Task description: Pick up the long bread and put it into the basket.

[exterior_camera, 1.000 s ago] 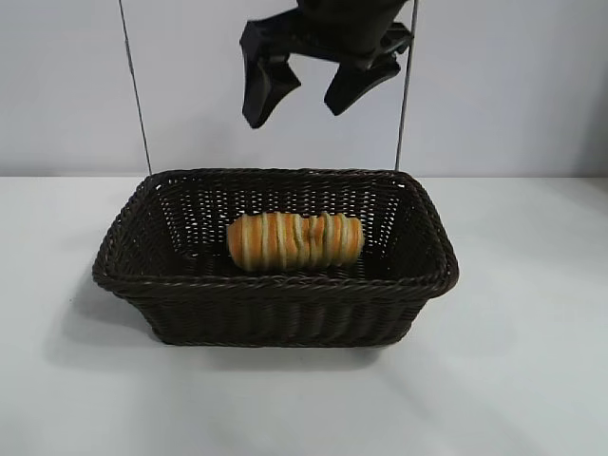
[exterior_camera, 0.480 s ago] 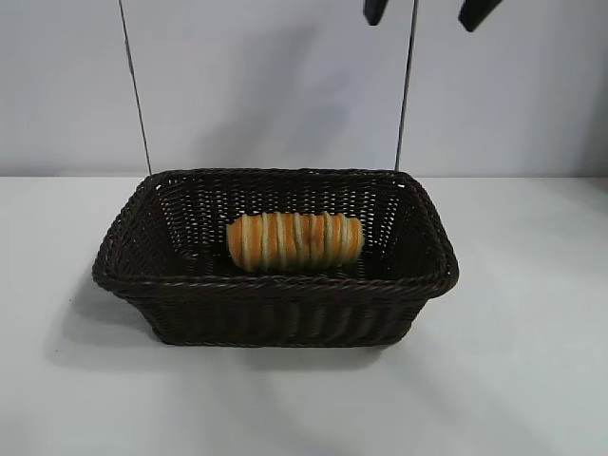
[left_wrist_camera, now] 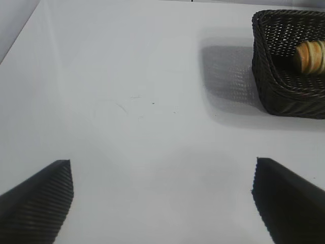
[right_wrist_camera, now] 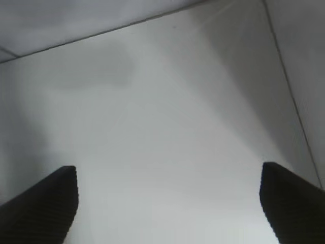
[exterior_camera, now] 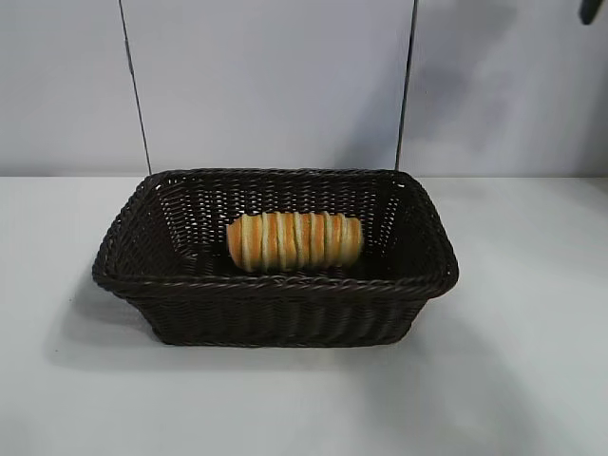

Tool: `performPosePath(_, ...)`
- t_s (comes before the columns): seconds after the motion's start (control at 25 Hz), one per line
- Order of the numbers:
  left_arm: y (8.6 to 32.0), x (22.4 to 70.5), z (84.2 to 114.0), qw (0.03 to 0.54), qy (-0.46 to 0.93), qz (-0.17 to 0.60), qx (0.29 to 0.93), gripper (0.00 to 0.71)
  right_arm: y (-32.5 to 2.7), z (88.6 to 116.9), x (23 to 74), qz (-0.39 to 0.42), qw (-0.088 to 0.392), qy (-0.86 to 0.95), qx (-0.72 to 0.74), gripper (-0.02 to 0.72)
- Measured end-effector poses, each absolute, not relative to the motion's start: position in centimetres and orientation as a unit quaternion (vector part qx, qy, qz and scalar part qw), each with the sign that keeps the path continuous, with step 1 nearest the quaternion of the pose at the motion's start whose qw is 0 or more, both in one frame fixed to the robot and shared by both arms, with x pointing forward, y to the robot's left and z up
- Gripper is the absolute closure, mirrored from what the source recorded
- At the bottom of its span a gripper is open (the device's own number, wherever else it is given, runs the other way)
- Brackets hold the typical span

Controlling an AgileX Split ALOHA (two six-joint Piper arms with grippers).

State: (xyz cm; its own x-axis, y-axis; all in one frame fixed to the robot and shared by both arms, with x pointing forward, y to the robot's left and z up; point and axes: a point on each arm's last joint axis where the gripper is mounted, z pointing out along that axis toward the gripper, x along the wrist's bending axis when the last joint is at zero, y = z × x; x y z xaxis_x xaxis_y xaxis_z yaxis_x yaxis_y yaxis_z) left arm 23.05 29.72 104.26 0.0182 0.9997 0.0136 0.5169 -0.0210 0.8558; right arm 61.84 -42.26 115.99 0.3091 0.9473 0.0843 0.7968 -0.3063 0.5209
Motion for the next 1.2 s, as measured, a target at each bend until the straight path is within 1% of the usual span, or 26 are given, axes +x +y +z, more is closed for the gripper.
performPosePath(0.12, 29.7, 23.1, 104.3, 0.346, 0.608, 0.348, 0.624, 0.021, -41.6, 117.9, 59.0, 0.200, 0.208, 0.557, 0.779, 0.008)
performPosePath(0.36, 29.7, 23.1, 104.3, 0.346, 0.608, 0.348, 0.624, 0.021, -38.7, 122.1, 51.4, 0.234, 0.239, 0.552, 0.763, 0.008)
performPosePath(0.56, 29.7, 23.1, 104.3, 0.346, 0.608, 0.348, 0.624, 0.021, -35.6, 126.0, 43.0, 0.282, 0.303, 0.538, 0.734, 0.008)
performPosePath(0.72, 29.7, 23.1, 104.3, 0.346, 0.608, 0.348, 0.624, 0.021, -33.0, 127.8, 36.1, 0.329, 0.364, 0.520, 0.699, 0.008)
performPosePath(0.84, 29.7, 23.1, 104.3, 0.346, 0.608, 0.348, 0.624, 0.021, -31.6, 127.2, 32.1, 0.346, 0.388, 0.513, 0.683, 0.008)
performPosePath(1.0, 29.7, 23.1, 104.3, 0.346, 0.608, 0.348, 0.624, 0.021, -30.3, 125.1, 28.6, 0.370, 0.422, 0.496, 0.662, 0.008)
performPosePath(1.12, 29.7, 23.1, 104.3, 0.346, 0.608, 0.348, 0.624, 0.021, -29.6, 122.8, 26.8, 0.391, 0.431, 0.499, 0.642, 0.008)
performPosePath(1.2, 29.7, 23.1, 104.3, 0.346, 0.608, 0.348, 0.624, 0.021, -29.2, 121.4, 25.7, 0.400, 0.423, 0.513, 0.632, 0.008)
